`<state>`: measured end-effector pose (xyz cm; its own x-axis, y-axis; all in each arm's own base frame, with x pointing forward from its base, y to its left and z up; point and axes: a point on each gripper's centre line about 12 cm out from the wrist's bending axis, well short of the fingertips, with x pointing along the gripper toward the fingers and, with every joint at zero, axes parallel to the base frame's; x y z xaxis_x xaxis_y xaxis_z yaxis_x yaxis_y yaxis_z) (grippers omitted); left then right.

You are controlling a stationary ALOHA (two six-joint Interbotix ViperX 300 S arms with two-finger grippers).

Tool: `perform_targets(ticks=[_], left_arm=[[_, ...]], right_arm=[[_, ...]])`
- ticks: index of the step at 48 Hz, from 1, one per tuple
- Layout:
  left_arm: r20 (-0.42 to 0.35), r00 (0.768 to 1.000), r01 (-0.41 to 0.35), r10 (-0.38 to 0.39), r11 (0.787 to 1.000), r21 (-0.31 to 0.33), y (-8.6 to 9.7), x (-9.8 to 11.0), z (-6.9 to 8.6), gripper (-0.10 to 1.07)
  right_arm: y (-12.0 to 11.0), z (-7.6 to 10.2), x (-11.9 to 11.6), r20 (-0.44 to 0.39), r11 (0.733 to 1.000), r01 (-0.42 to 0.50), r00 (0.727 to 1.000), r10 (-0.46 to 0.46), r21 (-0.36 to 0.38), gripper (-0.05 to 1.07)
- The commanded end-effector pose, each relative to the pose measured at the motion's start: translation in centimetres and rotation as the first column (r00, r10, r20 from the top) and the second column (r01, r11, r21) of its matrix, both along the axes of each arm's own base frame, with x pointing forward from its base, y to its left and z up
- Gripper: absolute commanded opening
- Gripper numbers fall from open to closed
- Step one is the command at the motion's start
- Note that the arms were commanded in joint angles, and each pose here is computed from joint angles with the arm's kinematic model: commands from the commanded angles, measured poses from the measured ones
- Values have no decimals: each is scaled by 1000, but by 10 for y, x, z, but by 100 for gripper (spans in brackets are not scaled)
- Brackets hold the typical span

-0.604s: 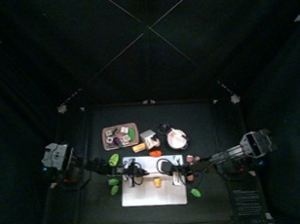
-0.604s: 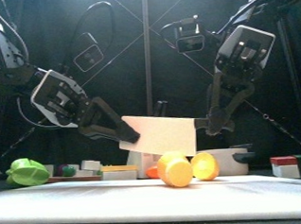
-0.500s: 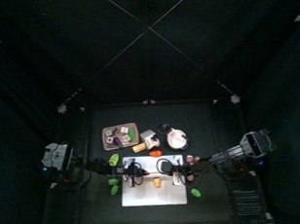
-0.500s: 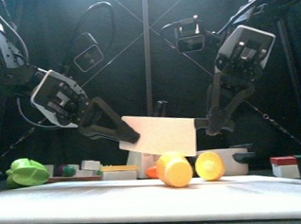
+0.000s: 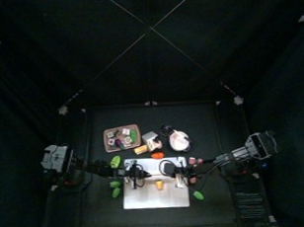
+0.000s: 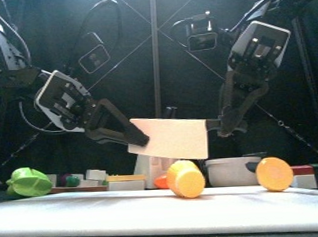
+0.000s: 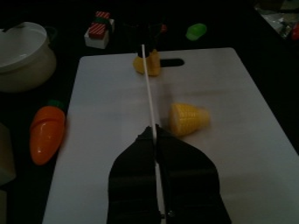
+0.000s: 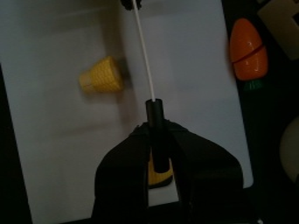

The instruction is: Put cleaver into pot

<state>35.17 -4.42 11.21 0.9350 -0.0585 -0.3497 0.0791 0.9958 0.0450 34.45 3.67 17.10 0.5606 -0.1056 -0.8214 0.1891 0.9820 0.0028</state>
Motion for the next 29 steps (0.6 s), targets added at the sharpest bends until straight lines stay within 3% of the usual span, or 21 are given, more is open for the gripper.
perform_targets(ticks=[1,22,29], left_arm=[[52,999,4,-3,1000,-7,-2,7,15,42],[123,992,-30,32,999,-18,10,4,40,83],[159,986,-39,42,999,-20,15,-2,50,87]], right_arm=[[-4,13,0,36,1000,9,999,-9,3,40],[-5,15,-10,29,1000,25,999,-25,10,40],[-6,17,-17,33,999,29,999,-29,15,40]])
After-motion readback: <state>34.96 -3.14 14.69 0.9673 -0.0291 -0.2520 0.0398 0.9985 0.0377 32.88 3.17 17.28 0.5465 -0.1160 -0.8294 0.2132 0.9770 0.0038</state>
